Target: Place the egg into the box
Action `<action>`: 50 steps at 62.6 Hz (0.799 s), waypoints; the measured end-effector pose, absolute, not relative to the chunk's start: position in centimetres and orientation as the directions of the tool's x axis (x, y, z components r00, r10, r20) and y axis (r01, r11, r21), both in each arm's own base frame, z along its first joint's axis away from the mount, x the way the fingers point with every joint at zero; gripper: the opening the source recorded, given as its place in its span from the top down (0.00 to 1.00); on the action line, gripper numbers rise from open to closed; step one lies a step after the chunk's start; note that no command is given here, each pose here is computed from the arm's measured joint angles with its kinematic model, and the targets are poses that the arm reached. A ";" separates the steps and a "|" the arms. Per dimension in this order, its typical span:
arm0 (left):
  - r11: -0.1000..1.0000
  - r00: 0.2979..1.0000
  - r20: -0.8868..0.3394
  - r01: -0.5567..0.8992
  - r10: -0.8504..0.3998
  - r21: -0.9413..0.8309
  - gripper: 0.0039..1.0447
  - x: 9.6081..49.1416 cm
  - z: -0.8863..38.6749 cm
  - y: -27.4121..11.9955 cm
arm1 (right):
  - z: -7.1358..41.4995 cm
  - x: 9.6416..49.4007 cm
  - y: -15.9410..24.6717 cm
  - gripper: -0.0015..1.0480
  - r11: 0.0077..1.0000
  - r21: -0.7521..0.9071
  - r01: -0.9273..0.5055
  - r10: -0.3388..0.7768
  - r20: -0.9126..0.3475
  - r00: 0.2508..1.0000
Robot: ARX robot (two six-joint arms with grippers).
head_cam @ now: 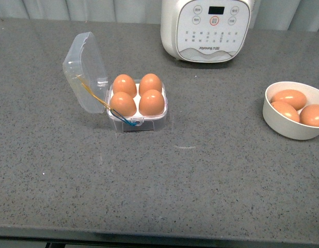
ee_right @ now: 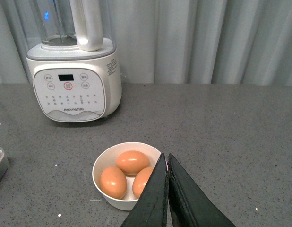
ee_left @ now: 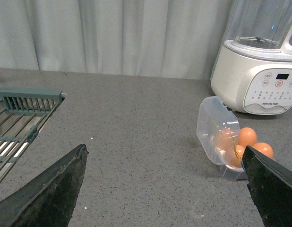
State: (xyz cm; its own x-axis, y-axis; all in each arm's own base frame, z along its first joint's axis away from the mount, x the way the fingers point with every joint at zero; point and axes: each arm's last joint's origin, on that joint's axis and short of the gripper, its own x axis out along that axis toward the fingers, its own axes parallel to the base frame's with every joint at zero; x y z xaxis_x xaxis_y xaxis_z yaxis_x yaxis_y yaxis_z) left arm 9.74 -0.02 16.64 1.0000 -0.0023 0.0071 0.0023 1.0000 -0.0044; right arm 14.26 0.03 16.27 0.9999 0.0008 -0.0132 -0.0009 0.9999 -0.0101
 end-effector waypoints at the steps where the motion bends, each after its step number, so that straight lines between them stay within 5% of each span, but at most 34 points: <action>1: 1.000 1.000 0.007 0.002 -0.002 -0.004 0.06 9.7 16.6 0.0 | 16.3 14.2 0.0 0.99 1.000 -0.010 -0.001 0.001 -0.013 1.000; 50: 1.000 1.000 0.007 0.002 -0.002 -0.004 0.06 9.7 16.6 0.0 | 16.9 11.4 0.0 0.99 1.000 -0.010 -0.001 0.001 0.010 1.000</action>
State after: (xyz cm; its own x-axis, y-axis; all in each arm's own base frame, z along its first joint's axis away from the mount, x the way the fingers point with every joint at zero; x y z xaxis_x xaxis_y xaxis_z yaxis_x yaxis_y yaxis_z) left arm 9.74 -0.02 16.64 1.0000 -0.0023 0.0071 0.0023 1.0000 -0.0044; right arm 11.40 0.02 16.88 1.0000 0.0011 0.0097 -0.0010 0.9999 -0.0101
